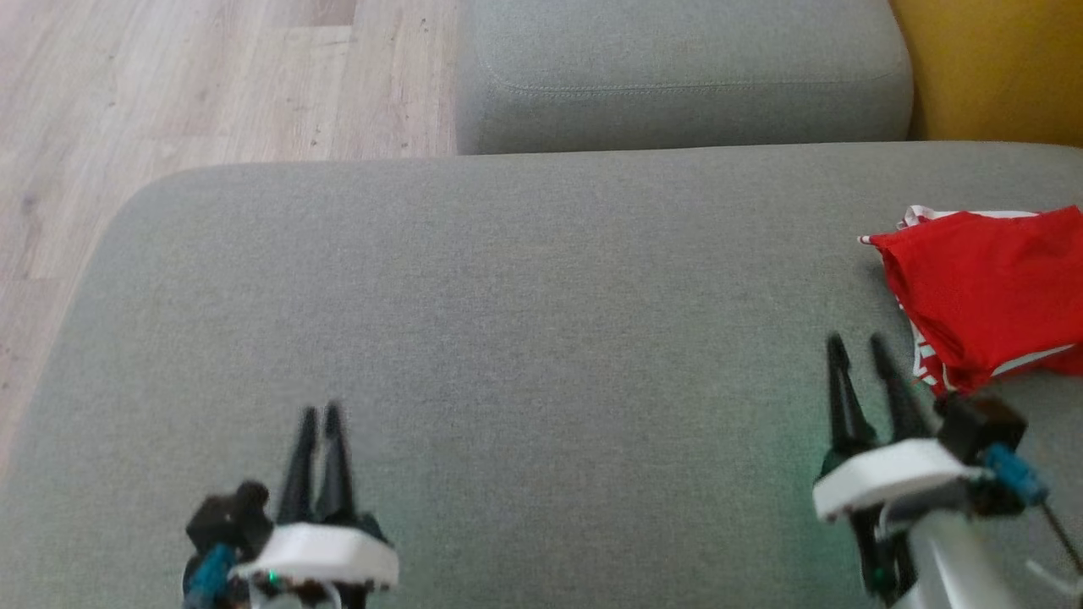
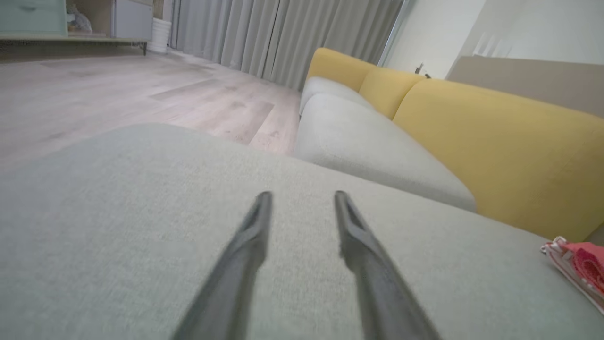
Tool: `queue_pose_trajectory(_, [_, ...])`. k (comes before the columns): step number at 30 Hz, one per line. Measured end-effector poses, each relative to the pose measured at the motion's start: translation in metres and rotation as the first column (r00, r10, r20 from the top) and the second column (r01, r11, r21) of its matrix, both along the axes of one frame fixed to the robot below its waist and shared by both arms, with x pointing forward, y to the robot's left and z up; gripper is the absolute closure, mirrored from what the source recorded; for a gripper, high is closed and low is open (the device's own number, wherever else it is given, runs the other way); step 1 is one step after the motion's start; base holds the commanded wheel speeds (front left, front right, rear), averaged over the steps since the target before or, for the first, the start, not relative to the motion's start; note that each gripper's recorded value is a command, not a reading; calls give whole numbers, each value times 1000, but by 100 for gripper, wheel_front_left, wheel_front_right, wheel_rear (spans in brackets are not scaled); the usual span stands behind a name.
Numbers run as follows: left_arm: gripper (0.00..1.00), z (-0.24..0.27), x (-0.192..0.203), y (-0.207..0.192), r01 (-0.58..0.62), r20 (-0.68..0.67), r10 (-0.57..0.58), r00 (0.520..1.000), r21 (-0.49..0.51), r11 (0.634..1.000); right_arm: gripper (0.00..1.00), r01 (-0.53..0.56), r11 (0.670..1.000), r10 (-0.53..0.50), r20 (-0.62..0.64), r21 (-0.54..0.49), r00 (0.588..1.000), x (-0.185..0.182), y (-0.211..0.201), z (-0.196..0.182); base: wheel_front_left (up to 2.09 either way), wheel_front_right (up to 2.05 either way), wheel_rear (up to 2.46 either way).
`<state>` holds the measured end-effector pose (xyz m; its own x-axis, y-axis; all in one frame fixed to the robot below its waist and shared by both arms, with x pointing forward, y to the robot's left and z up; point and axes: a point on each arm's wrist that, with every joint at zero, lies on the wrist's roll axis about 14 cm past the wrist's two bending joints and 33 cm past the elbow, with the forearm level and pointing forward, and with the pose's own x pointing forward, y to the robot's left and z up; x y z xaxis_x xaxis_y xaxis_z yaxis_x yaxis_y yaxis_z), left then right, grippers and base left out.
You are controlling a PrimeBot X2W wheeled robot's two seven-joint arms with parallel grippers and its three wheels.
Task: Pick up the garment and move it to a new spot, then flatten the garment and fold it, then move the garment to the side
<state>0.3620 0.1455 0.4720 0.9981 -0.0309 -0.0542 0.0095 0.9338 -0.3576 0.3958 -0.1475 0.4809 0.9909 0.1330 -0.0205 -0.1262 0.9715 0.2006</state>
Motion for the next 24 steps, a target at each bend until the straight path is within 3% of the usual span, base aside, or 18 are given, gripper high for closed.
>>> queue_pose_trajectory(6, [100,-39,-23,3,-12,-131,10,991,-15,1000,100,17,1000,-15,-143,16,990,-26,-4,-45,0,0,0])
queue_pose_trajectory(24, [100,-42,-19,11,-74,-177,40,983,-188,979,100,109,972,-73,-170,209,983,-23,-17,-39,0,0,0])
